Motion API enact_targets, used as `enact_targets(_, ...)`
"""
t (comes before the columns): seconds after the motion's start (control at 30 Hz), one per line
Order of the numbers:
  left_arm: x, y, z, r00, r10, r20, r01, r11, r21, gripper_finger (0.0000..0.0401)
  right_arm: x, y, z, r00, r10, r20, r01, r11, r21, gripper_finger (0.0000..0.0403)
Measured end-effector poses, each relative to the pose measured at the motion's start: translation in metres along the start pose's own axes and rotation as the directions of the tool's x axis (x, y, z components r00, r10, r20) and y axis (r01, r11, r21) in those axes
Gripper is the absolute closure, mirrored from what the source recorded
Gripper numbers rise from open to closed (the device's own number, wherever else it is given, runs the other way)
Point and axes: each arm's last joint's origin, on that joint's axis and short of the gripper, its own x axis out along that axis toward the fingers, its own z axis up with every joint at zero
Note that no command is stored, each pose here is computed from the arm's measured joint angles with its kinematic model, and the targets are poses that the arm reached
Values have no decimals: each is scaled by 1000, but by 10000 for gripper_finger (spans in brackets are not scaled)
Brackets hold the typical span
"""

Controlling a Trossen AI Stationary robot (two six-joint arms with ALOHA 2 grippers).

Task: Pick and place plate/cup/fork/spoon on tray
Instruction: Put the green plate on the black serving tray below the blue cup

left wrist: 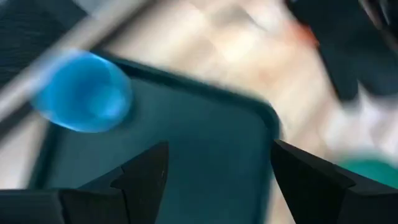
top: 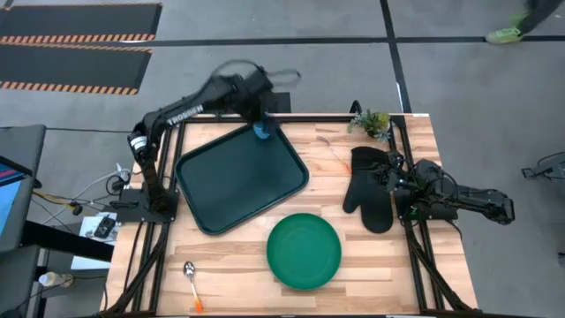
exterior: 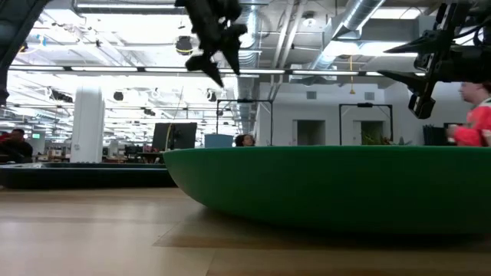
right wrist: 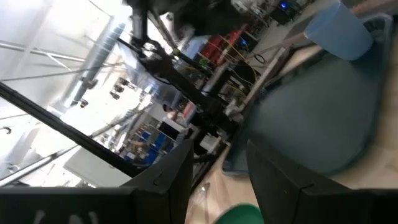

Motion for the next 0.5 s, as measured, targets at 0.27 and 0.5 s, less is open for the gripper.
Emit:
enact_targets(0.27, 20, -115, -74, 989, -64, -134, 100, 953, 285, 137, 0, -3, -2, 999, -35, -24, 35, 999, 3, 228)
enact_targets(0.5, 54, -153, -119, 984, -118, -131, 151, 950, 275, 137, 0, -4, -3, 998, -29, -51, 30, 1000, 4, 228)
